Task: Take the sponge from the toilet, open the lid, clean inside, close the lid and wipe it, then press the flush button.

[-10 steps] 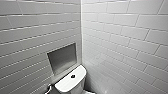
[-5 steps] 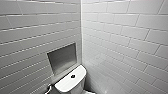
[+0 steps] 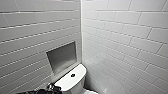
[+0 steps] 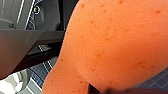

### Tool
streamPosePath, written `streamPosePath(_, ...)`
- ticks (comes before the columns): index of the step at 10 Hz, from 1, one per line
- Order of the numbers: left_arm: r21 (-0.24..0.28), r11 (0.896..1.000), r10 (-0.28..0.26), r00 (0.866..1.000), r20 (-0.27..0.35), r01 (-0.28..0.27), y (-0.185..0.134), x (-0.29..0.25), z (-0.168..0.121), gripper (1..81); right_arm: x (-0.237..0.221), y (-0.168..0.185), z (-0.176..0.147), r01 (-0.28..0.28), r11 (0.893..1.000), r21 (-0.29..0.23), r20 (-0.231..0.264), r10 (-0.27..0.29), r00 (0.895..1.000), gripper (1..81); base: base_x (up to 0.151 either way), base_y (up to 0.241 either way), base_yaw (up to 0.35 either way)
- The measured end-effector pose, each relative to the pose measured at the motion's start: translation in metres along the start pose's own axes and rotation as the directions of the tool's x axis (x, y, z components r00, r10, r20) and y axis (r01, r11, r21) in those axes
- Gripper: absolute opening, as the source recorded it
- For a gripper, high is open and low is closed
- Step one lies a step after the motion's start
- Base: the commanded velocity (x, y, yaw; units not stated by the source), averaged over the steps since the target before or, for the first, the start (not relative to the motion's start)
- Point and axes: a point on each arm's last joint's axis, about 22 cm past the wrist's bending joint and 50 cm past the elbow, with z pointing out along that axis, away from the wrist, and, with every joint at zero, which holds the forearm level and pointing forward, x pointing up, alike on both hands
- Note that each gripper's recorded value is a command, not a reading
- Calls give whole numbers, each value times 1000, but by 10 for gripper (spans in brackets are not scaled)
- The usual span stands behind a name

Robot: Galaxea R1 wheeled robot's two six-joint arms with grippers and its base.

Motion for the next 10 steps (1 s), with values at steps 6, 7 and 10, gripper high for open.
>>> streamPosePath(6, 4, 995, -99, 995, 17, 99, -12, 90, 27, 811, -39, 3, -1, -49, 999, -12, 93, 50, 994, 10, 0, 0, 0)
streamPosePath(7, 18, 993, -117, 993, 6, 117, -19, 101, 28, 811, -42, 3, -2, -52, 999, -13, 100, 53, 994, 10, 0, 0, 0)
streamPosePath(10, 58, 987, -152, 988, -1, 152, -33, 132, 28, 10, -37, 3, -1, -52, 999, -12, 95, 53, 994, 10, 0, 0, 0)
